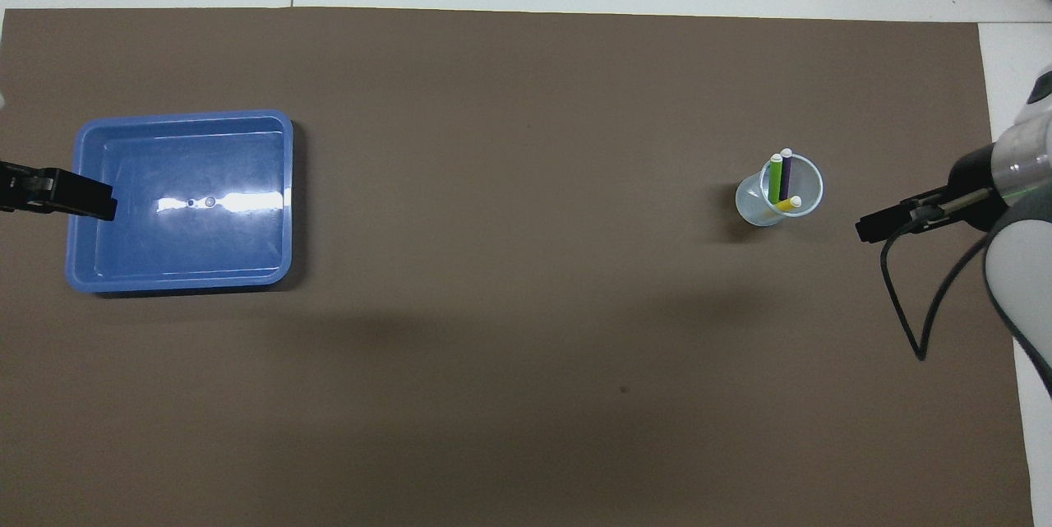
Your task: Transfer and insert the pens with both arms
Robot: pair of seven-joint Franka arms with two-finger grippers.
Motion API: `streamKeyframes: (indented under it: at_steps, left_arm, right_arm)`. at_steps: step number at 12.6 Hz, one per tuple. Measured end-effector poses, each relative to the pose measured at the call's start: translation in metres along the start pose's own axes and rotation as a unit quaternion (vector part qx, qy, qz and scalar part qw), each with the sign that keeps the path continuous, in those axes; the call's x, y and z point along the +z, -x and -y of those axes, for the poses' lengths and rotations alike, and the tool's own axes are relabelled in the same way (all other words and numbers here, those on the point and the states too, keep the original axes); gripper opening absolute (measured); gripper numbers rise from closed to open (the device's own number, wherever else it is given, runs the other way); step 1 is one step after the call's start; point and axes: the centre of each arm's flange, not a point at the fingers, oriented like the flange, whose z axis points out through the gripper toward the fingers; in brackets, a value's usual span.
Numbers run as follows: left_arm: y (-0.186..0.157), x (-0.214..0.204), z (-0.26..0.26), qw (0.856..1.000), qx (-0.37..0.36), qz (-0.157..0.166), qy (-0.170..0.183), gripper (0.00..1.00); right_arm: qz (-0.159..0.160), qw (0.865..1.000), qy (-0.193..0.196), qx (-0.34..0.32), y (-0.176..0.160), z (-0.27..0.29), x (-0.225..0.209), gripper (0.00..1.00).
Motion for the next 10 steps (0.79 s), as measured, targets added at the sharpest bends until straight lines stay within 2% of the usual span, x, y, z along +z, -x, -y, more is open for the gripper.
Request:
streamKeyframes:
  at_steps: [3,5,10]
  left_arm:
    - [0.006,-0.009,-0.002,1.0,0.001,-0.005,-0.002,1.0]
    - [0.006,-0.01,-0.003,1.0,0.002,-0.007,-0.002,1.0]
    - [0.007,-0.011,-0.003,1.0,-0.021,-0.007,-0.002,1.0]
  right_arm:
    - [-0.004,1.0,0.017,0.003,0.033,0.019,-0.044,1.0]
    - [0.0,1.0,0.022,0.006,0.048,0.024,-0.059,1.0]
    - [0.026,0.999,0.002,0.02,0.059,0.015,-0.054,1.0]
